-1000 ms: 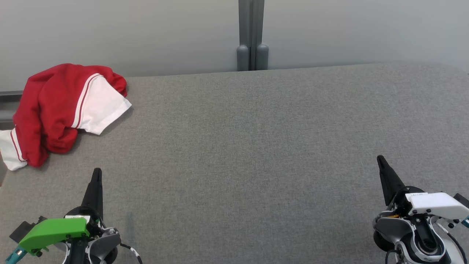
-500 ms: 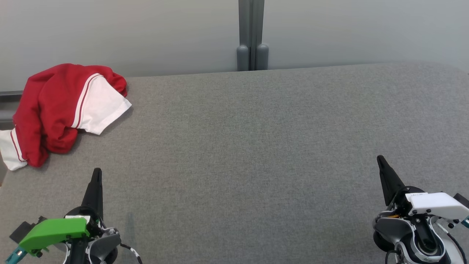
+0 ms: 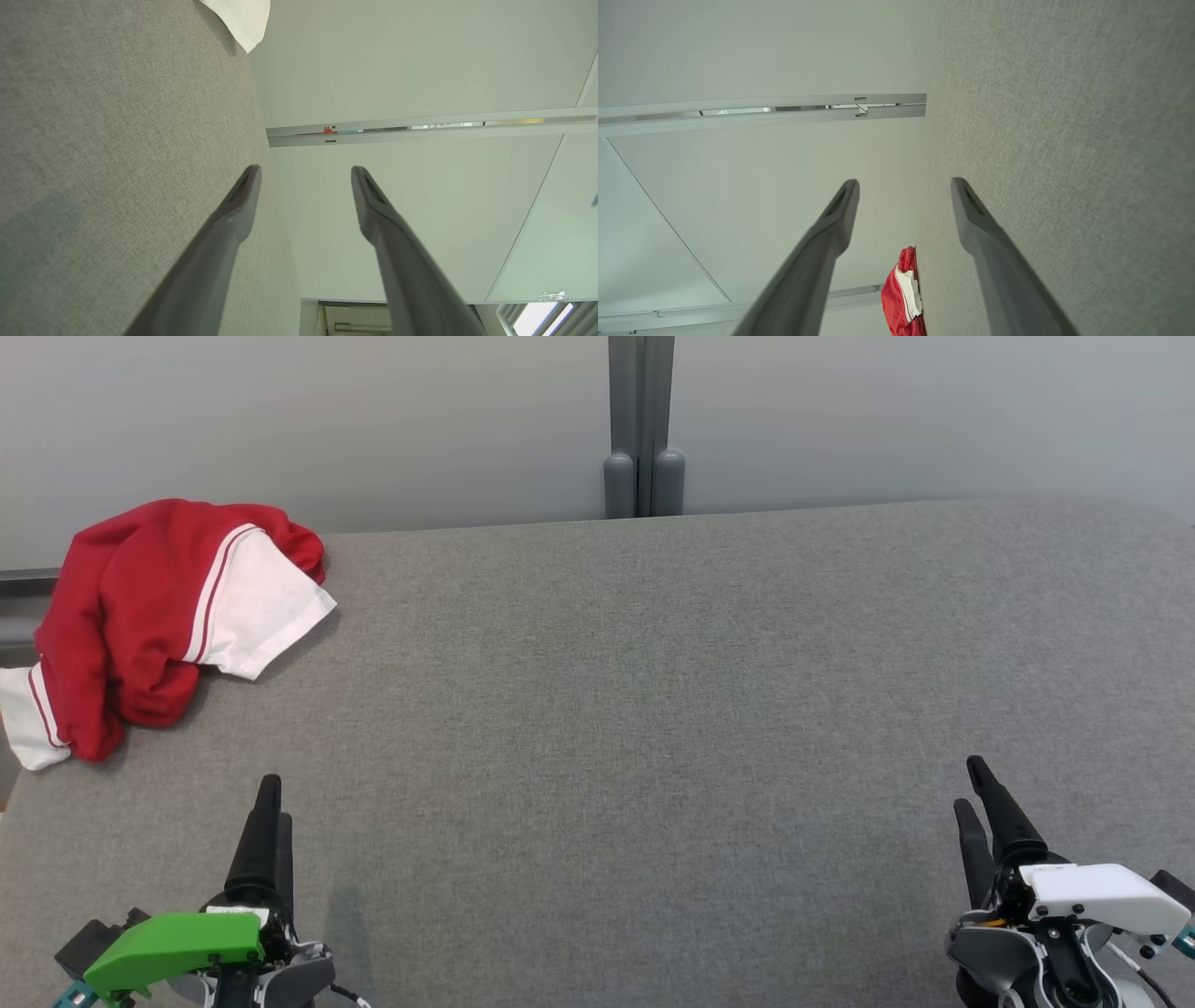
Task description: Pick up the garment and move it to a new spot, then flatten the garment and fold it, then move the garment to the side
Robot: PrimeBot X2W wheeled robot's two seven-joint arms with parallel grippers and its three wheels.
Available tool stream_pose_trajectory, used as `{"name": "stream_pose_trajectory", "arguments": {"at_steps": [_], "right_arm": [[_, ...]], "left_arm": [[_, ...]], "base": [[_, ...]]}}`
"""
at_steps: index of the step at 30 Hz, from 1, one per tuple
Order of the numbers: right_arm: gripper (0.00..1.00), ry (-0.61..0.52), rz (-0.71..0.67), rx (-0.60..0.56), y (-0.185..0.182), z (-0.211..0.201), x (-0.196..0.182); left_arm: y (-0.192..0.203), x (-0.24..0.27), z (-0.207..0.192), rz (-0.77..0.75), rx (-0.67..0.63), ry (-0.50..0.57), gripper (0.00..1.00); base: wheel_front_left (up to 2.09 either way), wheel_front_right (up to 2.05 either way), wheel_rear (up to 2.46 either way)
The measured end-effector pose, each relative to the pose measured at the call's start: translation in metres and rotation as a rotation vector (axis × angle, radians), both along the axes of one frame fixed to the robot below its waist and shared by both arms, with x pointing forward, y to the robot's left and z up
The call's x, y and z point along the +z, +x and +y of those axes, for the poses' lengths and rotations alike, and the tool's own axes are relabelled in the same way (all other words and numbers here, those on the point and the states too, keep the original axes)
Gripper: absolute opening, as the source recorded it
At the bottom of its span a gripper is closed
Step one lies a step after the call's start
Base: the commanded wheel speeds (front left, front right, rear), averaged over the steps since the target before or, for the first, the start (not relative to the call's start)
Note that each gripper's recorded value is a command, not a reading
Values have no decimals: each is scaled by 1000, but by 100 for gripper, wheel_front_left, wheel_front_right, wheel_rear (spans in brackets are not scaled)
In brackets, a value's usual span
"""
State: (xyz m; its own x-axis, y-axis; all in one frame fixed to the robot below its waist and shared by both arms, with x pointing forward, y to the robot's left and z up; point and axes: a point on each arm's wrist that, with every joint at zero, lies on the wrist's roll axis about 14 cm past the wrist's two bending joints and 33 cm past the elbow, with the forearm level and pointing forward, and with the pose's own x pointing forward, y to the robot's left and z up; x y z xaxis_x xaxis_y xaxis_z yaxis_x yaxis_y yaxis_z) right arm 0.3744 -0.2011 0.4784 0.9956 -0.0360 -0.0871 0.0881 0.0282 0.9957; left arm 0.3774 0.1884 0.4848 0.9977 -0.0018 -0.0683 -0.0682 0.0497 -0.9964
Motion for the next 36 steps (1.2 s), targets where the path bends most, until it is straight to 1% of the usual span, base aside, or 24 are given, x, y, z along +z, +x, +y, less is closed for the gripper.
{"name": "stream_pose_trajectory", "arguments": {"at_steps": [5,8,15,17,22,26,31,36], "right_arm": [[100,-72,1,-18,-2,-5,1],[100,-143,-11,-18,-1,-7,6],[100,-291,-40,-9,-1,-4,18],[100,-351,-45,5,-2,0,19],[100,-430,-42,15,-5,3,18],[100,-518,-41,28,-7,5,18],[100,-630,-56,38,-8,9,22],[100,-722,-51,43,-10,8,20]], "left_arm": [[-1,3,-4,-2,-8,68,100],[-1,5,-8,-3,-19,118,100],[1,13,-17,-15,-39,263,100],[0,15,-20,-19,-45,306,100],[-1,17,-26,-24,-59,401,100],[-2,18,-29,-24,-62,472,100],[-5,16,-32,-26,-71,585,100],[-6,16,-33,-22,-69,664,100]], "base": [[0,0,0],[0,0,0],[0,0,0],[0,0,0],[0,0,0],[0,0,0],[0,0,0],[0,0,0]]}}
